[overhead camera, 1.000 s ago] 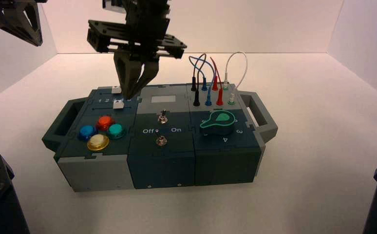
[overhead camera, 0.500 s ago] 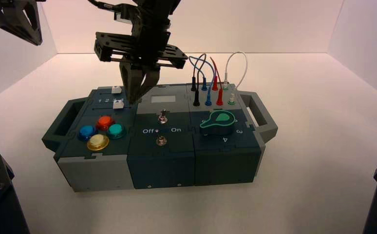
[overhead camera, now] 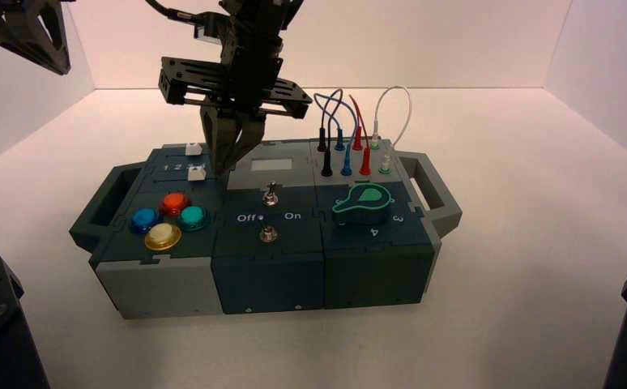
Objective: Move the bottom slider to position 1.
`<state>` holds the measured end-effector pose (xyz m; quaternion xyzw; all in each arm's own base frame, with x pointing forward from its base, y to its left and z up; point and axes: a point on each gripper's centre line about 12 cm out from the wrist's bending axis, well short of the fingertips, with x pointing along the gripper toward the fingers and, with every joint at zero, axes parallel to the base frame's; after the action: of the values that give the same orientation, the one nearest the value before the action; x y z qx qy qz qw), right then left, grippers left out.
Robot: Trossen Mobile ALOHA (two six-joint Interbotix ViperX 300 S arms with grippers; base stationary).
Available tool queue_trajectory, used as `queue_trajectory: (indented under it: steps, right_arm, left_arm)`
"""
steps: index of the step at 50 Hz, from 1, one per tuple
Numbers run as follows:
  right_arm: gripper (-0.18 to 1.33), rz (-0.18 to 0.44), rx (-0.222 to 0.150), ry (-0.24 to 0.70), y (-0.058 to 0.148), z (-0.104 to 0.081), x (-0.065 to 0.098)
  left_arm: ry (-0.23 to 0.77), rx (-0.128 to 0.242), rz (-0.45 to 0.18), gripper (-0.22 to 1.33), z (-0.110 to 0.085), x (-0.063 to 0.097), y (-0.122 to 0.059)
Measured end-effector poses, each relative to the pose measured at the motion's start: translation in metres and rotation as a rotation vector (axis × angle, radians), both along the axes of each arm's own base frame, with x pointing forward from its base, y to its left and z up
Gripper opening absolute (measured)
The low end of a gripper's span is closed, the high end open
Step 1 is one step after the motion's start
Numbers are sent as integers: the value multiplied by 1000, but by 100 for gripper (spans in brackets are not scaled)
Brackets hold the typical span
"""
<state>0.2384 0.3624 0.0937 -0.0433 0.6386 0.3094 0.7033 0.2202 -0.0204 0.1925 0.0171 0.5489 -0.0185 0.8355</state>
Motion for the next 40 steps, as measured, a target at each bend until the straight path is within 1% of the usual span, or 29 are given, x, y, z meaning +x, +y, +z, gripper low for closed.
queue_trajectory:
  steps: [12, 30, 40]
  right_arm:
    - [-14, -13, 4, 16, 1, -4, 0]
    - [-14, -26, 15, 27, 3, -4, 0]
    - [-14, -18, 16, 31, 7, -6, -4]
  left_arm:
    - [2, -2, 2, -16, 0, 0, 0]
    - [3, -1, -1, -16, -1, 0, 0]
    - [8, -1, 1, -16, -1, 0, 0]
